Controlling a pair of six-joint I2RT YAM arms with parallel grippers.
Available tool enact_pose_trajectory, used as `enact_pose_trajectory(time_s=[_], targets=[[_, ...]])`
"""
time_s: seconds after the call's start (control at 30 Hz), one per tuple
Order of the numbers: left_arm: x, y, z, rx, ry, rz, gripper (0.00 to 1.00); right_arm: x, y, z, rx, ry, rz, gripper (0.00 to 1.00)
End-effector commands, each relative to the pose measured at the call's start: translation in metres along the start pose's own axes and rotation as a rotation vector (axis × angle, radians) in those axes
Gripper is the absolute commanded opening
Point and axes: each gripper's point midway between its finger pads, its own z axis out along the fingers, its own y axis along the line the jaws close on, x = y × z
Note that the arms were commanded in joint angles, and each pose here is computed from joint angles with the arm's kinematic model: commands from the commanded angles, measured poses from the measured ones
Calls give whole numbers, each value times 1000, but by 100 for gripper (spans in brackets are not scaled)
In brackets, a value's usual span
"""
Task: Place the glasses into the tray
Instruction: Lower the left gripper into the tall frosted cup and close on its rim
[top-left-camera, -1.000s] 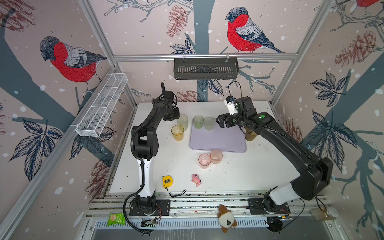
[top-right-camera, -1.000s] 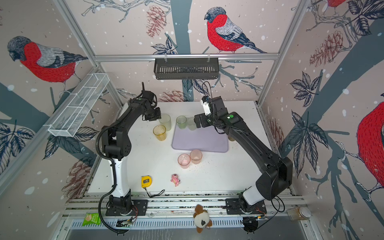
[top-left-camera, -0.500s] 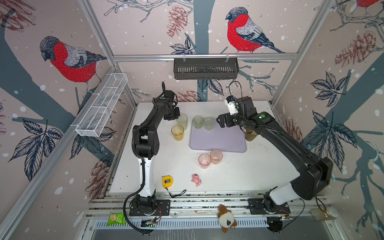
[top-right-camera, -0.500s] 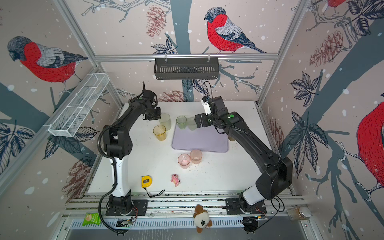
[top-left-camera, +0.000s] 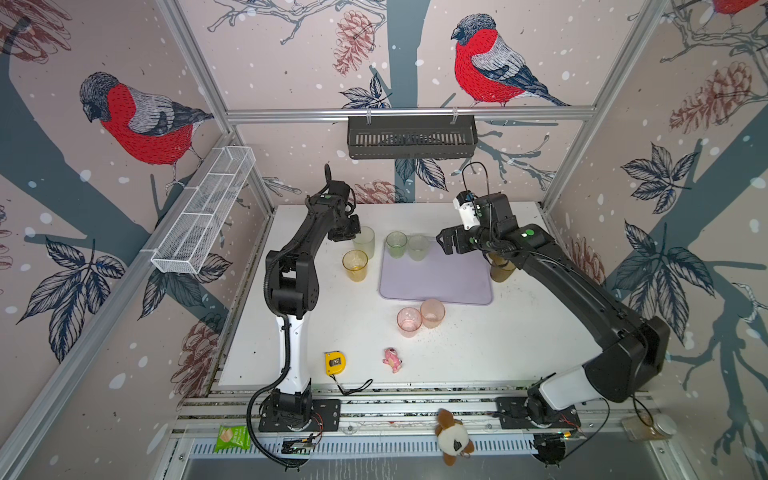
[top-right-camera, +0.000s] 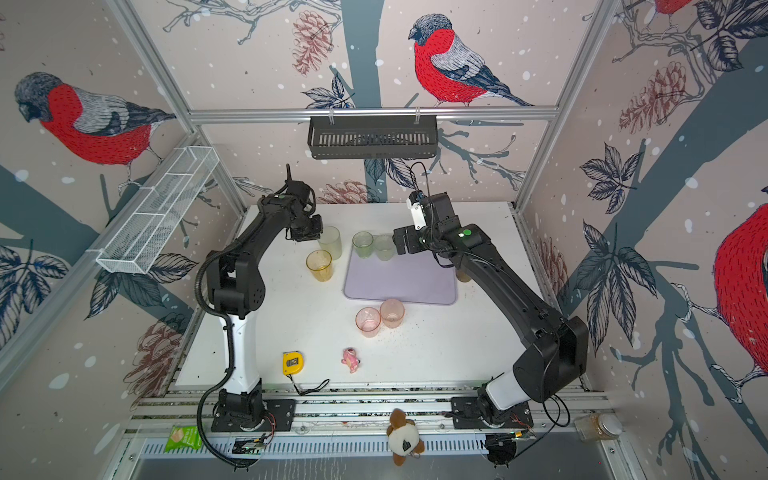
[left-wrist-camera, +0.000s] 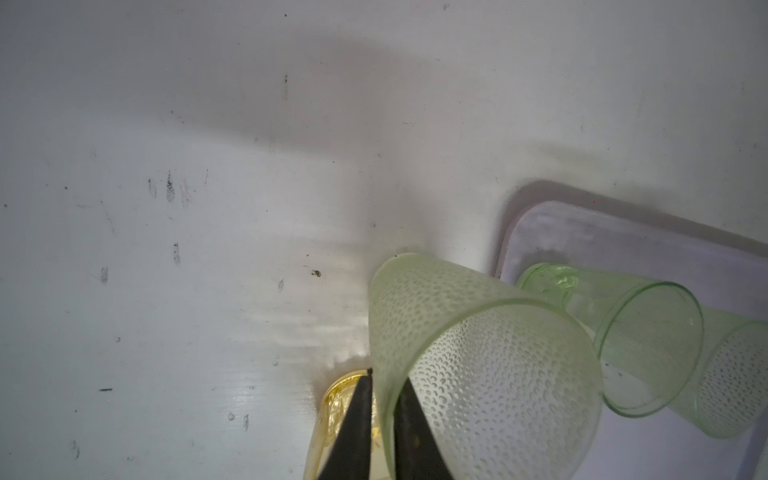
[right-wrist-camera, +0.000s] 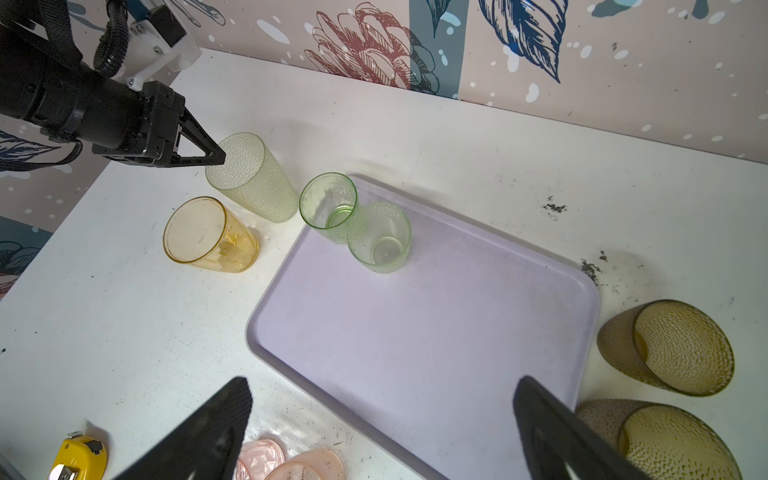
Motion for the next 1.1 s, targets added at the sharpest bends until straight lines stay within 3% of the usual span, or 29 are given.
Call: enact_pose_trajectory(time_s=[0.0,0.57,1.07], targets=[[4,2,-2,-17,17,9,13,-5,-1,-3,3,-22,1,100],[2,1,-7,-22,1,13,3,-8,-8,-10,19,-40,13,100],[-20,-11,-56,-101,-108,62,0,-14,-7,-18,12,-67,11,100]])
